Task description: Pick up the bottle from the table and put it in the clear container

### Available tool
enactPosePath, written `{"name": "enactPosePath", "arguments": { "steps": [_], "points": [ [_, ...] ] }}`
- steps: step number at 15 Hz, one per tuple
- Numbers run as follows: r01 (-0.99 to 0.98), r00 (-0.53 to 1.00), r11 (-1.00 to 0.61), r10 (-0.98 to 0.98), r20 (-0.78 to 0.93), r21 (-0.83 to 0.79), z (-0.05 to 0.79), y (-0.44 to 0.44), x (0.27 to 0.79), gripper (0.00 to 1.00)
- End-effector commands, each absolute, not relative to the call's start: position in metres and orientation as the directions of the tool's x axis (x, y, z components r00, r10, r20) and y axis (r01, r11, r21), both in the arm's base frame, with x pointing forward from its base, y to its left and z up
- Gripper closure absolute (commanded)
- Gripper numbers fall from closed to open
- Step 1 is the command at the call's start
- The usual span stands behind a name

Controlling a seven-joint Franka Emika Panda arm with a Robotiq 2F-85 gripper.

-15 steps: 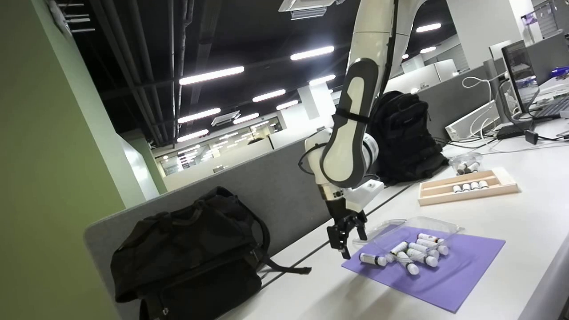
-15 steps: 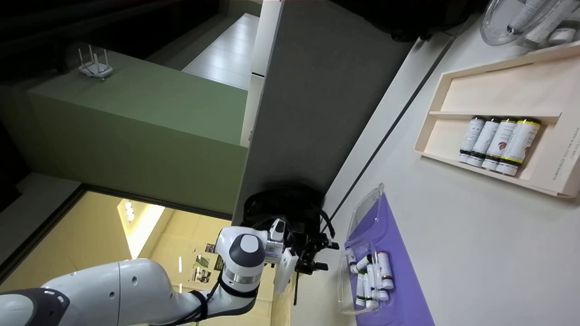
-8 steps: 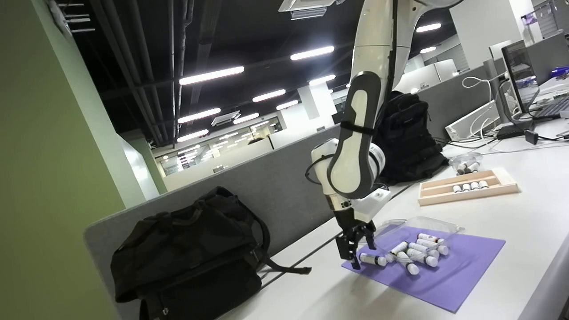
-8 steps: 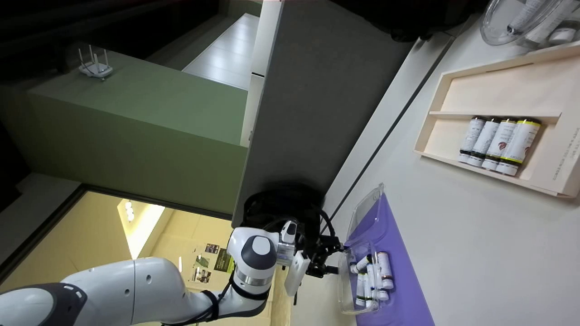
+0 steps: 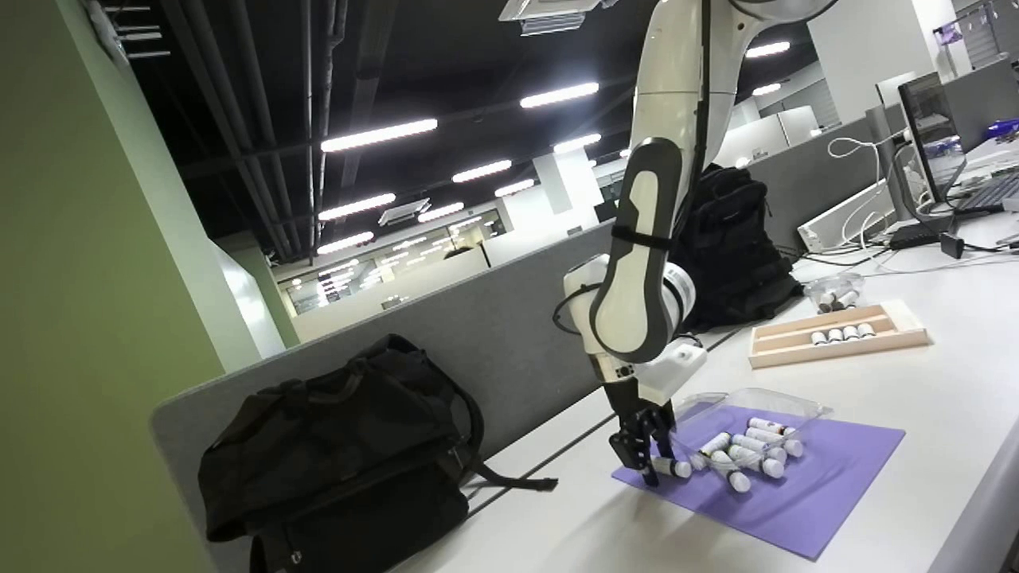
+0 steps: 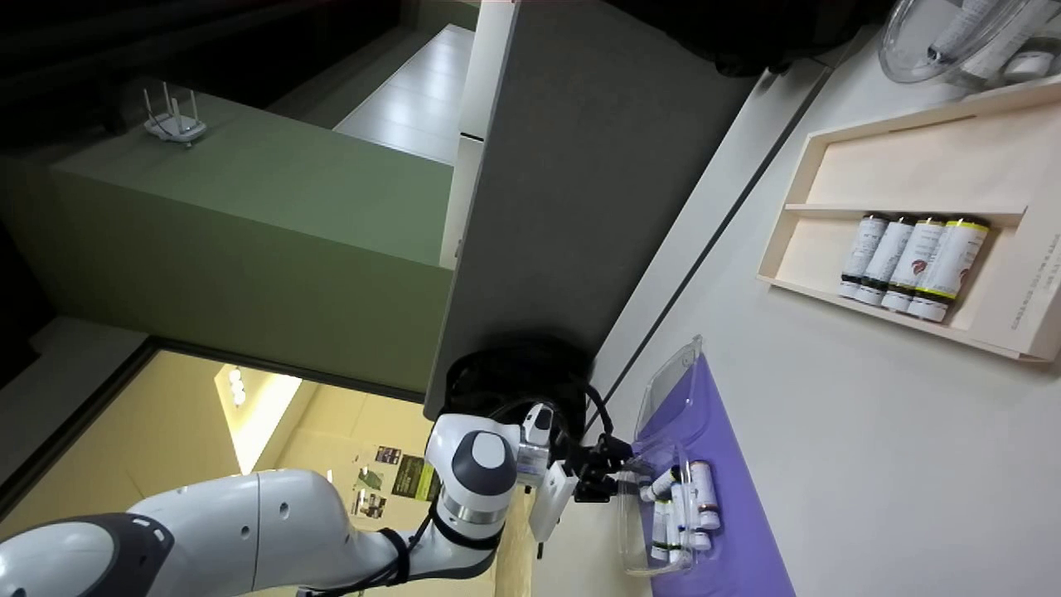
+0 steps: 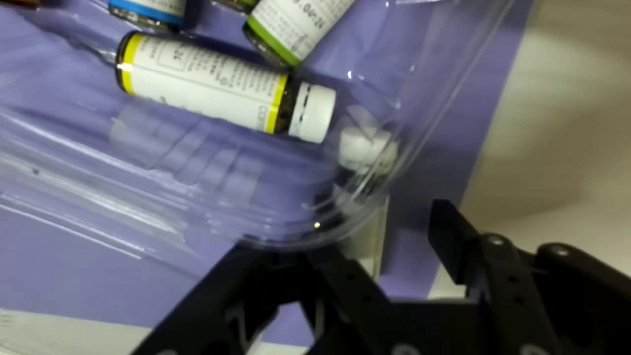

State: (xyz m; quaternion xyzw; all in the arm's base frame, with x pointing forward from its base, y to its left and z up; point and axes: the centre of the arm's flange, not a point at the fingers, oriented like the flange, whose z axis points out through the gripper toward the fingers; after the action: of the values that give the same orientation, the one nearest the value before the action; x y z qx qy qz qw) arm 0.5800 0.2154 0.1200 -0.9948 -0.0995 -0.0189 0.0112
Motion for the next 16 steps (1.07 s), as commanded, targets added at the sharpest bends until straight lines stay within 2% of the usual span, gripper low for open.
{"name": "enactPosePath", "arguments": {
  "steps": [1, 4, 10, 16],
  "points": [
    [0.163, 0.987, -0.986, 0.162, 0.023, -0.038, 0.133, 0.209, 0.584, 0.76],
    [0.142, 0.99, -0.988, 0.141, 0.018, -0.066, 0.154, 0.202, 0.581, 0.96],
    [0.157, 0.974, -0.983, 0.139, 0.18, -0.09, 0.229, 0.195, 0.549, 0.93],
    [0.124, 0.984, -0.99, 0.115, 0.14, -0.061, 0.242, 0.179, 0.483, 0.93]
  ]
}}
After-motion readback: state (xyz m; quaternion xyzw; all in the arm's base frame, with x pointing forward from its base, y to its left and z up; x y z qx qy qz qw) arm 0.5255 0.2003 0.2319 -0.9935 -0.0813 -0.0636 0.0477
